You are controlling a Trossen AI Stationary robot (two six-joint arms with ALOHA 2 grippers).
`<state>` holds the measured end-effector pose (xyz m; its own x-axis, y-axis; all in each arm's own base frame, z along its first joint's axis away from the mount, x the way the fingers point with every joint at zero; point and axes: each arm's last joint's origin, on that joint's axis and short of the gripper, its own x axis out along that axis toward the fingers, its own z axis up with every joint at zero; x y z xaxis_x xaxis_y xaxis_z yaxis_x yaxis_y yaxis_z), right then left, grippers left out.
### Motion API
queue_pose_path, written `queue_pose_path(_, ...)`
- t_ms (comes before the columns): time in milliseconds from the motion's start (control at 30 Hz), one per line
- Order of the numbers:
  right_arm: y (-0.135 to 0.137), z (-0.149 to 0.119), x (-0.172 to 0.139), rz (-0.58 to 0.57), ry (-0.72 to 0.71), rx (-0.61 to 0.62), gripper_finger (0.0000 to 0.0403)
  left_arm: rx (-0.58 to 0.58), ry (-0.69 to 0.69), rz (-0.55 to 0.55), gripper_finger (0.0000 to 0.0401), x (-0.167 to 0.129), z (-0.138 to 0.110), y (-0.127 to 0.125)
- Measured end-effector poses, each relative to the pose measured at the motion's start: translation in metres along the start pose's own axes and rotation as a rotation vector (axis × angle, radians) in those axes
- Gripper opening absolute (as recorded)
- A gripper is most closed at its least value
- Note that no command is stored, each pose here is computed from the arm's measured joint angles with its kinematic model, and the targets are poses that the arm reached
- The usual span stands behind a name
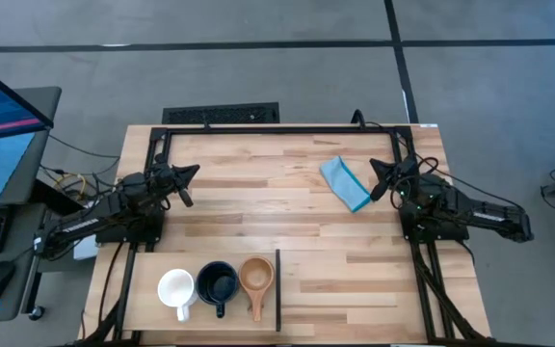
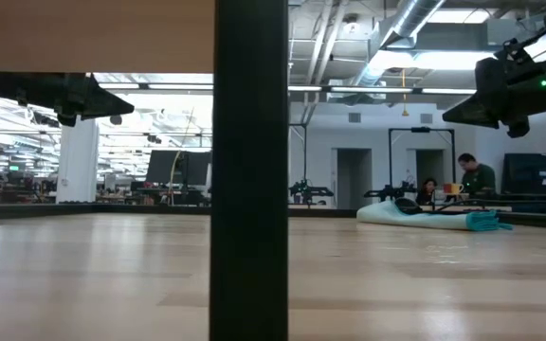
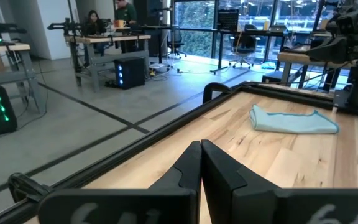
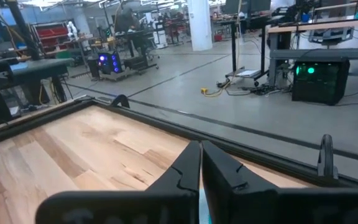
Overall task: Stack small to large cups/mugs on shelf
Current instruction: Return to Home Position
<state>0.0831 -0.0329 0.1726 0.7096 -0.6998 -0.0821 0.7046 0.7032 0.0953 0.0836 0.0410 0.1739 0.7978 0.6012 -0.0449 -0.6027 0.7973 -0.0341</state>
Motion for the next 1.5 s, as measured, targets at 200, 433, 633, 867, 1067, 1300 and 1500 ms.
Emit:
queue_pose_path(200,0.0000,0.0000,0.0000,0.000,0.000,0.000,0.0037,-0.001,0.000,0.000,0.0000,0.0000,-0.0001,0.0000)
queue_pose_path(433,0.0000,0.0000,0.0000,0.001,0.000,0.000,0.0033,-0.001,0.000,0.001,0.0000,0.0000,-0.0001,0.0000)
queue_pose_path(633,0.0000,-0.0001,0.0000,0.001,0.001,0.000,0.0032,-0.001,0.000,0.001,0.0000,0.0000,-0.0001,0.0000)
queue_pose_path(867,0.0000,-0.0001,0.0000,0.001,0.001,0.000,0.0033,-0.001,0.001,0.002,0.0000,0.0000,-0.0003,0.0000)
queue_pose_path(1067,0.0000,-0.0001,0.0000,0.001,0.001,0.000,0.0033,-0.001,0.001,0.002,0.0000,0.0001,-0.0003,0.0001)
queue_pose_path(1300,0.0000,-0.0001,0.0000,0.001,0.001,0.000,0.0031,-0.001,0.001,0.002,0.0000,0.0001,-0.0003,0.0001)
queue_pose_path(1500,0.0000,-0.0001,0.0000,0.001,0.001,0.000,0.0029,-0.001,0.001,0.002,0.0000,0.0001,-0.0003,0.0001)
